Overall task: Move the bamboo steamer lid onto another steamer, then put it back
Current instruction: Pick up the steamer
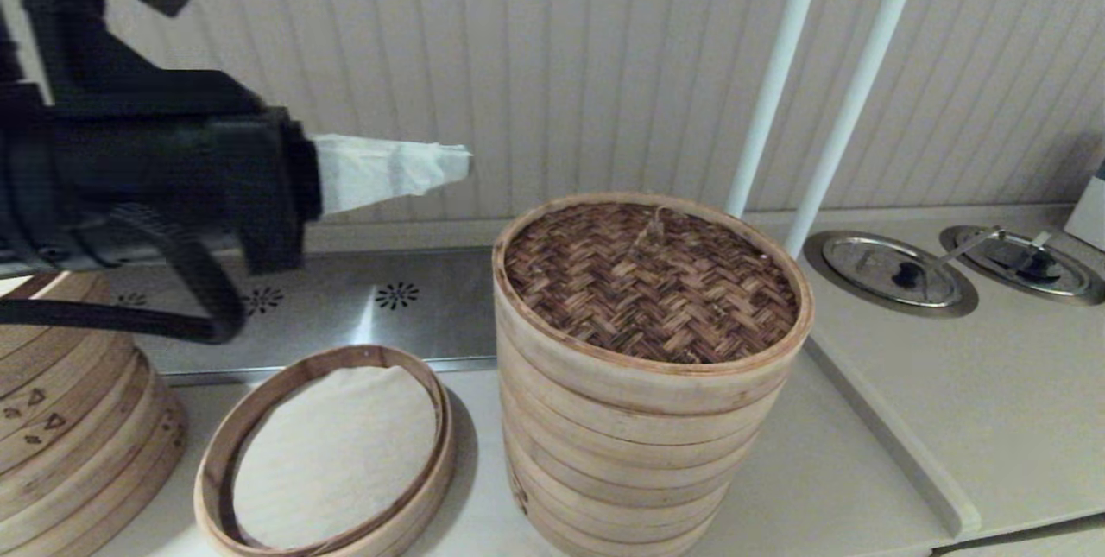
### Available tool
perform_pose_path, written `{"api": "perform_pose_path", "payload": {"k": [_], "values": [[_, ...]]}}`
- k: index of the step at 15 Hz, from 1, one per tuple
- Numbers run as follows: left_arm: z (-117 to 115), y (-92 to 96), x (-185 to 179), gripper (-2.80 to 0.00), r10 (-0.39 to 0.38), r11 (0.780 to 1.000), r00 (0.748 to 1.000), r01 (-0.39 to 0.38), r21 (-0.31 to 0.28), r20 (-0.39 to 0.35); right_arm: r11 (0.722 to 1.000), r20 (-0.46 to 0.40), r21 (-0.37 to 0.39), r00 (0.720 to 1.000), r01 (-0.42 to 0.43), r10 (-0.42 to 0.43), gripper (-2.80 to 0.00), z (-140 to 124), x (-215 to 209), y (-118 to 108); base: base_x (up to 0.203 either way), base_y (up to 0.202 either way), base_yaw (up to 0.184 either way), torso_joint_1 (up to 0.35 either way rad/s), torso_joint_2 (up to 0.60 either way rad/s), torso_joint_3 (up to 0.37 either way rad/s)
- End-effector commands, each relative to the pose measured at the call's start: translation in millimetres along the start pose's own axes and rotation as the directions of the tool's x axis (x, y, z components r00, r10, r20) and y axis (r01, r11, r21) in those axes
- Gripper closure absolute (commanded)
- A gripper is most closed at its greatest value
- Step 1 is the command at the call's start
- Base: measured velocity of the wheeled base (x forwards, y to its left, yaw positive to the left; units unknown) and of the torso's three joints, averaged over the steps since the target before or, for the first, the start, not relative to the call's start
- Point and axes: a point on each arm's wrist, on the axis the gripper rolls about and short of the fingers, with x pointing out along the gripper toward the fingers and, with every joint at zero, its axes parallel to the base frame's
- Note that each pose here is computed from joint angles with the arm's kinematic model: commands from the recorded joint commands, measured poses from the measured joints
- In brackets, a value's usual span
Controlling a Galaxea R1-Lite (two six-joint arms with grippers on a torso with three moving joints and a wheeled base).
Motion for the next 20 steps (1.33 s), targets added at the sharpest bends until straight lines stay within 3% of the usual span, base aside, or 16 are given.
{"api": "perform_pose_path", "payload": {"k": [1,2,4,10,13,20], "values": [[-21,8.0,50,0.0,-0.046,0.998,0.996,0.043,-0.036,-0.079,1.0,-0.004,0.0,1.0,0.0,0.0,0.0,-1,0,0,0.0,0.0,0.0,0.0,0.0,0.0],[-24,3.5,64,-2.8,-0.063,0.998,0.994,0.061,-0.032,-0.085,1.0,-0.004,0.0,1.0,0.0,0.0,0.0,-1,0,0,0.0,0.0,0.0,0.0,0.0,0.0],[-31,-4.0,90,-2.8,-0.084,0.996,0.991,0.081,-0.029,-0.104,1.0,-0.004,0.0,1.0,0.0,0.0,0.0,-1,0,0,0.0,0.0,0.0,0.0,0.0,0.0],[-59,16.4,153,-2.8,0.043,0.997,0.989,-0.033,0.077,-0.139,1.0,-0.004,0.0,1.0,0.0,0.0,0.0,-1,0,0,0.0,0.0,0.0,0.0,0.0,0.0],[-58,22.7,167,-2.8,0.094,0.992,0.988,-0.082,0.092,-0.125,1.0,-0.004,0.0,1.0,0.0,0.0,0.0,-1,0,0,0.0,0.0,0.0,0.0,0.0,0.0],[-60,28.5,182,-2.8,0.119,0.985,0.985,-0.102,0.136,-0.123,1.0,-0.004,0.0,1.0,0.0,0.0,0.0,-1,0,0,0.0,0.0,0.0,0.0,0.0,0.0]]}}
